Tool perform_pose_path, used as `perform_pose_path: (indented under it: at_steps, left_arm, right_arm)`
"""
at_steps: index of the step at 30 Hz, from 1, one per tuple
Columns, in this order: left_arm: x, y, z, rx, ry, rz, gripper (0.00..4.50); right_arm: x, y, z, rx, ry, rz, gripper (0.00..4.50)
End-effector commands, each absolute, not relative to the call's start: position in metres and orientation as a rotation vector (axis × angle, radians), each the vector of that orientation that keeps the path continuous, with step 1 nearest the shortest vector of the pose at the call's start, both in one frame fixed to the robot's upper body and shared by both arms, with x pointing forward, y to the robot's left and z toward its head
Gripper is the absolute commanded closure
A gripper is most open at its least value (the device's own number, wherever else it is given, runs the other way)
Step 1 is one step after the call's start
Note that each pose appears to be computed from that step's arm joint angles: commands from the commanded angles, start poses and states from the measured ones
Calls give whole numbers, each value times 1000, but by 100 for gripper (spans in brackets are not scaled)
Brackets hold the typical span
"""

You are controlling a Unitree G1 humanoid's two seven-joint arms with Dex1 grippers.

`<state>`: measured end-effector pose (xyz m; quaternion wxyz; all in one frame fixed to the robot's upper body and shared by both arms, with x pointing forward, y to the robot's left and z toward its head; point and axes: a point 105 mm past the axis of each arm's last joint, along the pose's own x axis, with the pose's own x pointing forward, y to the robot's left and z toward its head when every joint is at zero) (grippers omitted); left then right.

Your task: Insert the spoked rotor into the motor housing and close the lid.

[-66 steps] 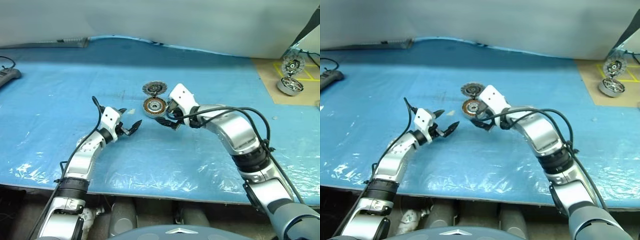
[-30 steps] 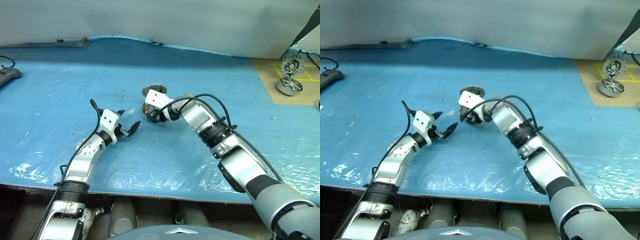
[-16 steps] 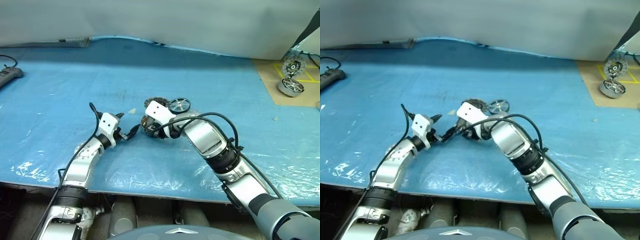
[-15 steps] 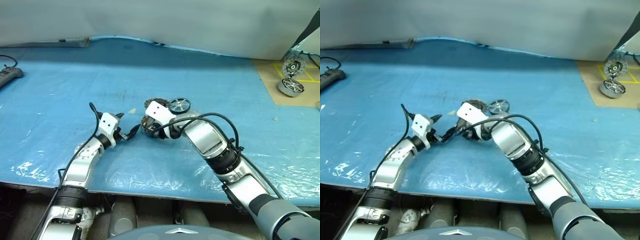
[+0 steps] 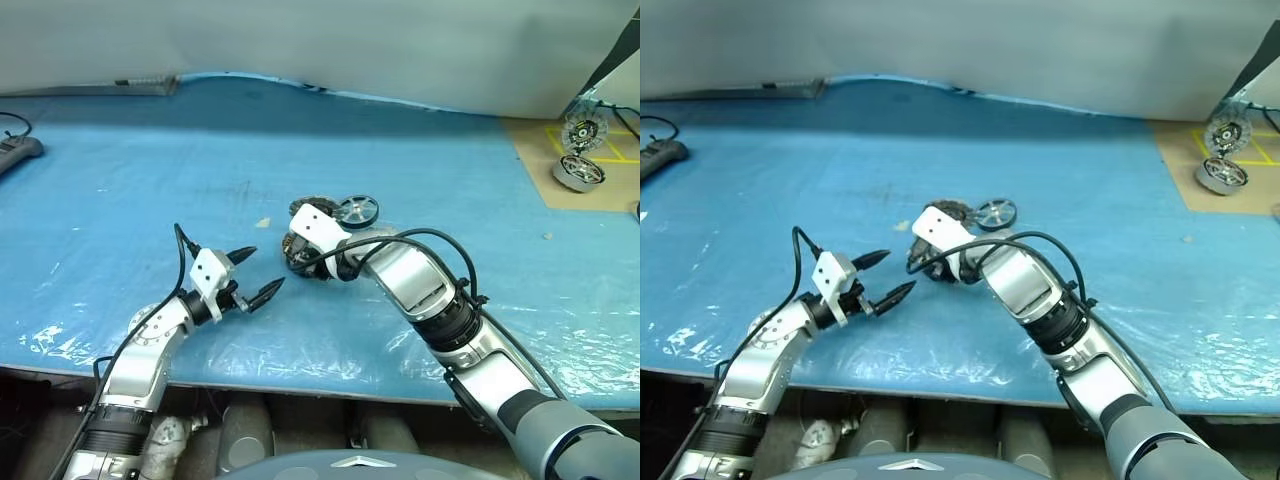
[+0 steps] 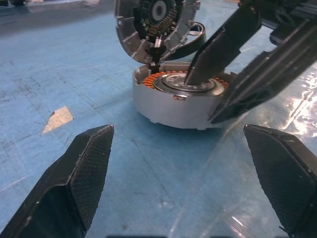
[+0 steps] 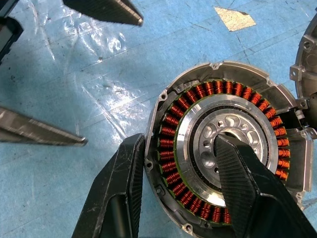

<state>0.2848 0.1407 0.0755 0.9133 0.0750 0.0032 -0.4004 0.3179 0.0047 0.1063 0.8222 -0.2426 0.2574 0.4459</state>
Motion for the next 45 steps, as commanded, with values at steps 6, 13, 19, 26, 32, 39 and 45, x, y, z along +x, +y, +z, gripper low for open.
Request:
perform_pose_path:
  at_steps: [6,13,19,26,32,39,45]
  left_arm:
    - [275,136,83,198,-55,-850,0]
    - [276,135,79,195,-62,-864,0]
    - [282,132,77,209,-72,-856,0]
    - [289,122,81,195,-90,-863,0]
    - [293,116,86,174,-108,-873,0]
    - [292,116,87,173,-104,-878,0]
    - [292,118,88,174,-104,-868,0]
  right_arm:
    - [309,9,117,-449,574,981,67]
    - [299,-6,167,-391,511,997,67]
    - [291,-62,178,-296,444,1023,67]
    - [312,-133,139,-288,281,755,67]
    - [330,-142,96,-219,270,582,67]
    - [359,-128,72,-183,244,432,67]
    - [370,-127,68,-181,229,387,67]
